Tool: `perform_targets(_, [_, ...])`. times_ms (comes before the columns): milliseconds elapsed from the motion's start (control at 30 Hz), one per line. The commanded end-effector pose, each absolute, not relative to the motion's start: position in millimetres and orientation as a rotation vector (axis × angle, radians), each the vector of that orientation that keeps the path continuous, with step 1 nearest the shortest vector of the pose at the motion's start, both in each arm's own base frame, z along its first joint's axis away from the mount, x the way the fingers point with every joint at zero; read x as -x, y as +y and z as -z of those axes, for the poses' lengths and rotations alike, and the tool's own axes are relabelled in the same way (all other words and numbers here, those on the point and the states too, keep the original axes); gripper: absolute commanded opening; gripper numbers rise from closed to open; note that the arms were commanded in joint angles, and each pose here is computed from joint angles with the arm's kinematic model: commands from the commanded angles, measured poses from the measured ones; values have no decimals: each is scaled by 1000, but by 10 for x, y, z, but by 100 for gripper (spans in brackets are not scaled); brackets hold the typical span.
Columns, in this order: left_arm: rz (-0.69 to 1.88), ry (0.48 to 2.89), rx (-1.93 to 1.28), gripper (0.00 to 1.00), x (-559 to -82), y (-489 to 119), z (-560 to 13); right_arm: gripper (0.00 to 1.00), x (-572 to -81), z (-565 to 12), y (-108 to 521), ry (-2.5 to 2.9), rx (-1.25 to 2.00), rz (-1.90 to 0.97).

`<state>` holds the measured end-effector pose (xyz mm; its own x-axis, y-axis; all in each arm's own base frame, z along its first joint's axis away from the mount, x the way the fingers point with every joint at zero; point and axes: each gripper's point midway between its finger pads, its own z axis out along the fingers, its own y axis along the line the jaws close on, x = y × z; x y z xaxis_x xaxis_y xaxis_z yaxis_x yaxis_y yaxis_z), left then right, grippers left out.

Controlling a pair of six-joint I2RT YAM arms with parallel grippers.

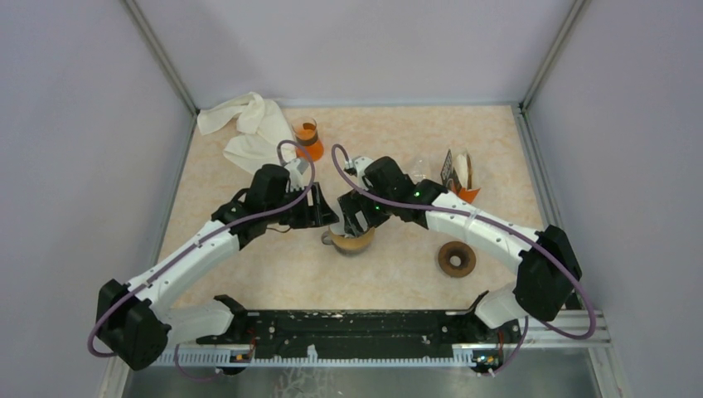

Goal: Place the coffee filter in the dripper
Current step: Place the coffee filter in the coffee dripper.

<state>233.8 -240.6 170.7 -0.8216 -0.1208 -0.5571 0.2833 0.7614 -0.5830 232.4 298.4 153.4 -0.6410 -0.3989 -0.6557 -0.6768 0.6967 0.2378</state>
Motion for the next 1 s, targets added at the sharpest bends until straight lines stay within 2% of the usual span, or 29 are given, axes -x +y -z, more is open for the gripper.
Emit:
perform_targets(0, [954,2348,-152,72,-2355,-2476,-1847,88,-2385,-1810,3132,2240,835,-688])
perform_targets(567, [888,2356,-173,72,-2433,-2446,-1863,89,-2617,-2143,2780,2176,647,-514])
perform_targets(967, [829,2432,-209,71,-2421,-2413,-1710,89,-2699,-1854,2643,2263,600,-505])
